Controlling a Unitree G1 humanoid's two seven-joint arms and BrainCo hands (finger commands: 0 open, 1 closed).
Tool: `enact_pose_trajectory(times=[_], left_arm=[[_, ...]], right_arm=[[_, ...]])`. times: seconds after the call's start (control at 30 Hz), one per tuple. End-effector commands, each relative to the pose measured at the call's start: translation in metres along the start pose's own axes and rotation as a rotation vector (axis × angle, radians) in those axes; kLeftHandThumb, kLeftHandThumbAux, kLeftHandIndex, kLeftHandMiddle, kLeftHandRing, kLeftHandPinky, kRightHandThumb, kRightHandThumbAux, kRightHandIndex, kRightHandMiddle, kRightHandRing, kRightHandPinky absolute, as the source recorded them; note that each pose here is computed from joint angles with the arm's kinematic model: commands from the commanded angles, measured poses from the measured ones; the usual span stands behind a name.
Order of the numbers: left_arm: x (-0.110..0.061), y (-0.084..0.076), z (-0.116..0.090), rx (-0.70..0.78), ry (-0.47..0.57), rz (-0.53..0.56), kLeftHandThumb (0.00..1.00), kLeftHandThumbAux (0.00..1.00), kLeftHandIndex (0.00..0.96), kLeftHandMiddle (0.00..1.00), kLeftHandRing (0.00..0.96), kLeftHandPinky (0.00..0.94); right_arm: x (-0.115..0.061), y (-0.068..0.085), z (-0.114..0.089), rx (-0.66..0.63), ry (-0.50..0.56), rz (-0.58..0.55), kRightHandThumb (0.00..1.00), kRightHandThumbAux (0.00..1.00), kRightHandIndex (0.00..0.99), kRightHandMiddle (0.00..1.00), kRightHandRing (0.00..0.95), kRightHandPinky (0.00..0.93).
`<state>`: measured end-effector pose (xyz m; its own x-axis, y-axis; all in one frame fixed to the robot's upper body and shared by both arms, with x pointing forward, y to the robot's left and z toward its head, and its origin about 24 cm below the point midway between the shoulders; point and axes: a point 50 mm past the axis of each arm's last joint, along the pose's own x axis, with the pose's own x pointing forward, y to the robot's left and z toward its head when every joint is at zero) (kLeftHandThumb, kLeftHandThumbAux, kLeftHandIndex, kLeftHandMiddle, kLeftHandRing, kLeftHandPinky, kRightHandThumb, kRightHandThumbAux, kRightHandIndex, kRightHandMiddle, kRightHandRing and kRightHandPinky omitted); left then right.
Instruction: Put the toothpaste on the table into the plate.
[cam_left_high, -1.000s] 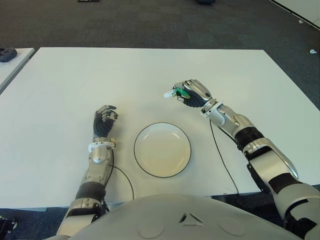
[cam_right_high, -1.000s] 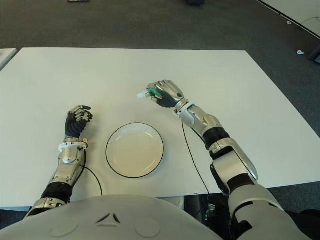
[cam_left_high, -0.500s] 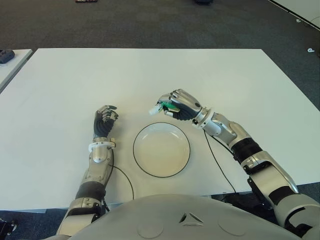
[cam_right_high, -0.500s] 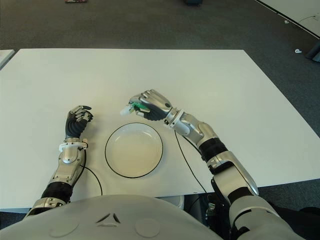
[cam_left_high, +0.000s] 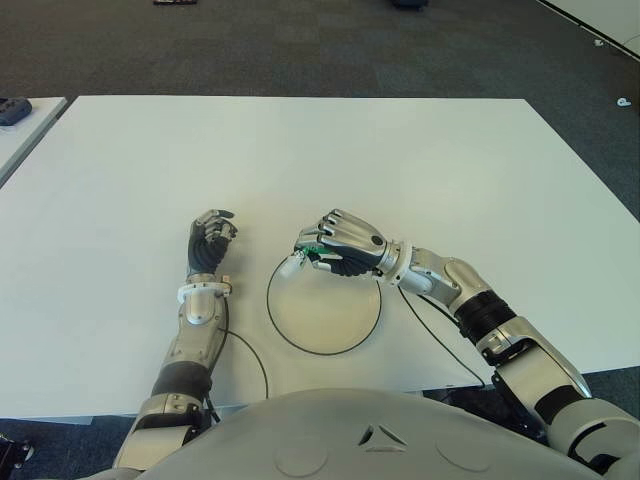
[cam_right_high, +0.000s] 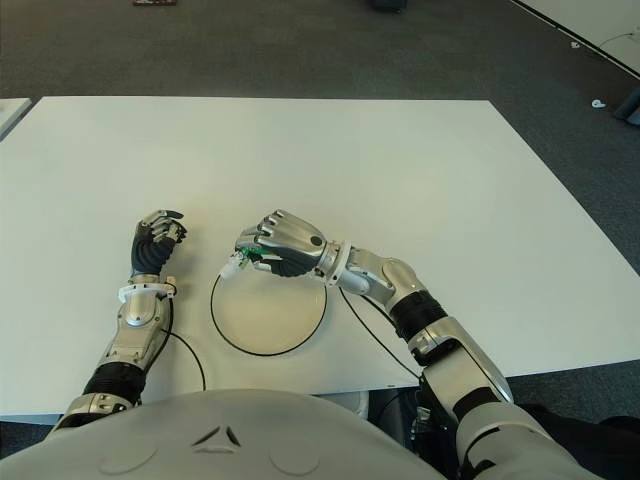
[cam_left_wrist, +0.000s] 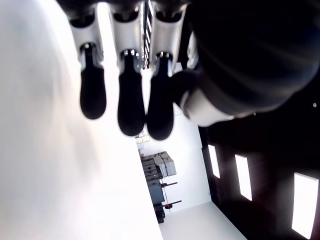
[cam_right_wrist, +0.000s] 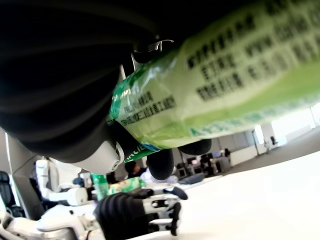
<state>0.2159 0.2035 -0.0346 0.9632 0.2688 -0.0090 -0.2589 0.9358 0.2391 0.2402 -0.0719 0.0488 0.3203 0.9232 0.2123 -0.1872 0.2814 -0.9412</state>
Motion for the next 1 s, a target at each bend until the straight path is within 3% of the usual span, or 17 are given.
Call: enact_pose_trajectory(times=[0.03, 0.3, 0.67, 0.97, 1.0], left_arm=[[-0.002, -0.002, -0.005, -0.008, 0.019, -0.006, 0.697, 0.721, 0.435, 0.608, 0.594, 0.568], [-0.002, -0.003, -0.005, -0.002, 0.025, -0.013, 0.697, 0.721, 0.435, 0.597, 0.59, 0.569], [-0.001, -0.002, -0.006, 0.001, 0.037, -0.018, 0.696, 0.721, 0.435, 0.603, 0.591, 0.562], [-0.001, -0.002, -0.006, 0.004, 0.023, -0.015, 0.696, 0.721, 0.435, 0.6, 0.592, 0.572], [-0.001, -0.002, -0.006, 0.003, 0.021, -0.013, 0.696, 0.721, 0.435, 0.601, 0.592, 0.572]], right_arm=[[-0.003, 0.005, 0.003, -0.032, -0.032, 0.078, 0.718, 0.714, 0.441, 0.899, 0.898, 0.907], [-0.007, 0.016, 0.006, -0.026, -0.045, 0.251, 0.714, 0.716, 0.441, 0.898, 0.894, 0.896], [-0.012, 0.029, 0.007, -0.024, -0.024, 0.36, 0.71, 0.72, 0.44, 0.879, 0.875, 0.871], [-0.013, 0.035, 0.005, -0.037, -0.006, 0.397, 0.707, 0.72, 0.438, 0.771, 0.782, 0.776], [-0.013, 0.034, 0.004, -0.035, 0.001, 0.399, 0.705, 0.721, 0.434, 0.696, 0.729, 0.739]])
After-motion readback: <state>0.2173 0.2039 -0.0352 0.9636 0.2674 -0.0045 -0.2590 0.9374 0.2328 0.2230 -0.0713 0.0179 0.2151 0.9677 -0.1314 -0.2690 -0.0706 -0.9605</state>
